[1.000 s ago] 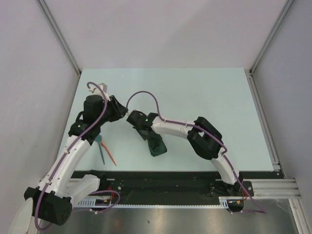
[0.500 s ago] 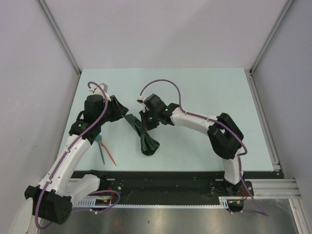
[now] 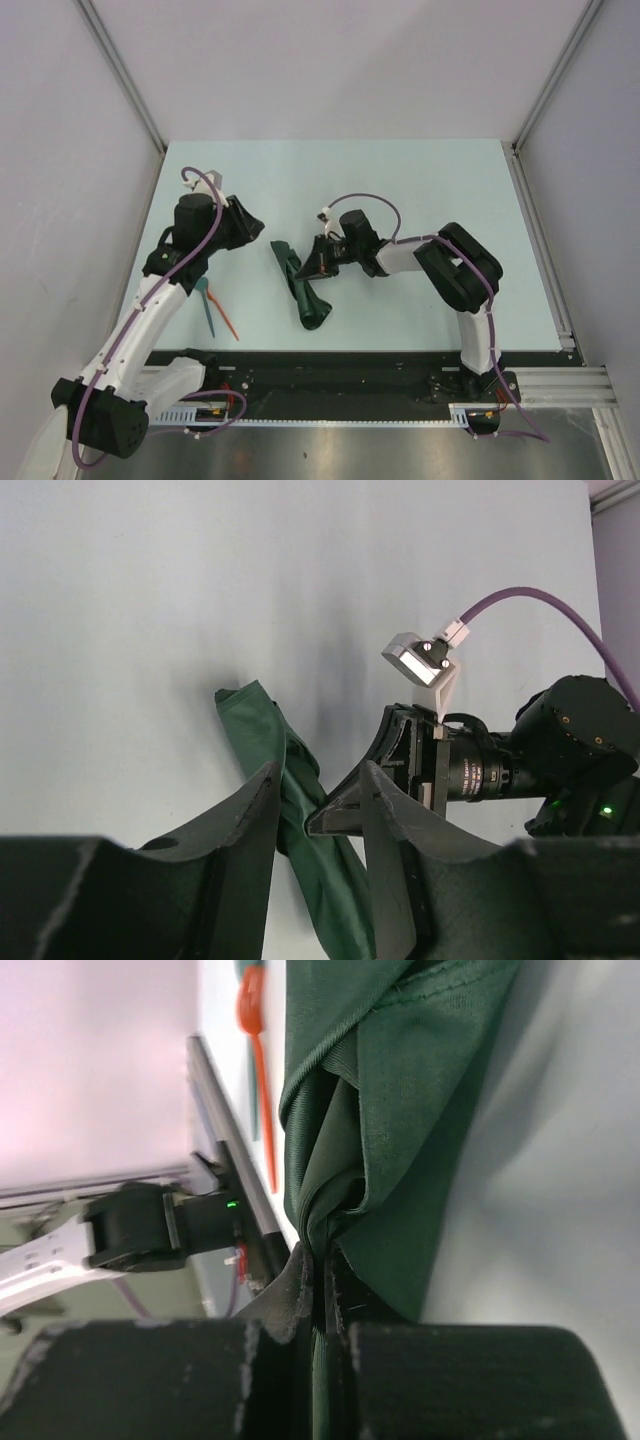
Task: Fold the napkin into a case and place the utensils inside
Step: Turn over the smaller rectangle folded napkin at the center of the board.
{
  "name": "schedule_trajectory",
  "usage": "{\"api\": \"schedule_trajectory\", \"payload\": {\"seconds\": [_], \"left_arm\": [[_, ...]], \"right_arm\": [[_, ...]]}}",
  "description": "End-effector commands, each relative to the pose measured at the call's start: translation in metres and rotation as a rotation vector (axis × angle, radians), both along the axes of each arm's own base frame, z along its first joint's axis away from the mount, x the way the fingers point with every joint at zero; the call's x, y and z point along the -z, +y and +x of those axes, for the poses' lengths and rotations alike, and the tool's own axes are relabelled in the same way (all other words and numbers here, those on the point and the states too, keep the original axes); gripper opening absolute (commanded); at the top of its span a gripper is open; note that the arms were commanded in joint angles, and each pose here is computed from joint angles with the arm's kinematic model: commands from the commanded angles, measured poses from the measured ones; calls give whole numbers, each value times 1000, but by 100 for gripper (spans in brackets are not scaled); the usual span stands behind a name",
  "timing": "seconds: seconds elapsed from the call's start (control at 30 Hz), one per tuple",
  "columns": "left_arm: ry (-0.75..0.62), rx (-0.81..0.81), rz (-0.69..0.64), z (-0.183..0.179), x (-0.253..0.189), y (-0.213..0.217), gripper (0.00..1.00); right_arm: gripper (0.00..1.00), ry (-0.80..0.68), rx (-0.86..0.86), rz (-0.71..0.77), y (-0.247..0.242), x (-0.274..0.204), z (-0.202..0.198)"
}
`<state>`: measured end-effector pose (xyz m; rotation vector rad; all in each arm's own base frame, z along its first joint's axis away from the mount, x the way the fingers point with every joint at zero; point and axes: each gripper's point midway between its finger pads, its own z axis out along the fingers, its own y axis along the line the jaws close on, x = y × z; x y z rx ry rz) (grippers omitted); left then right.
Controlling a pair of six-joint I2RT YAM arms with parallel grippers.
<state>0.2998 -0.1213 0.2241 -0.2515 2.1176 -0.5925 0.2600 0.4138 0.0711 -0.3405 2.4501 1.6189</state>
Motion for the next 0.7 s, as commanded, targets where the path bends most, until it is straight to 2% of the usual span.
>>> {"api": "schedule_trajectory", "payload": {"seconds": [0.0,0.1,0.27,0.33,0.5,0.67], "left_arm": [[-15,20,-18,4,-1,-4,43],[-8,27,-25,5,2,-6,43],[6,38,-30,8,7,-9,43],[12,38,-28,9,11,-10,43],[46,65,-44,12,24,-17,43],[96,109,-70,11,41,-27,43]], "right_arm": [[0,-5,-37,229,-5,-33,4],[0,27,-32,280,-16,-31,6],[1,69,2,278,-43,-9,10],[8,75,15,273,-50,-3,13],[17,81,39,256,-71,6,21],[35,78,46,159,-93,25,32]]}}
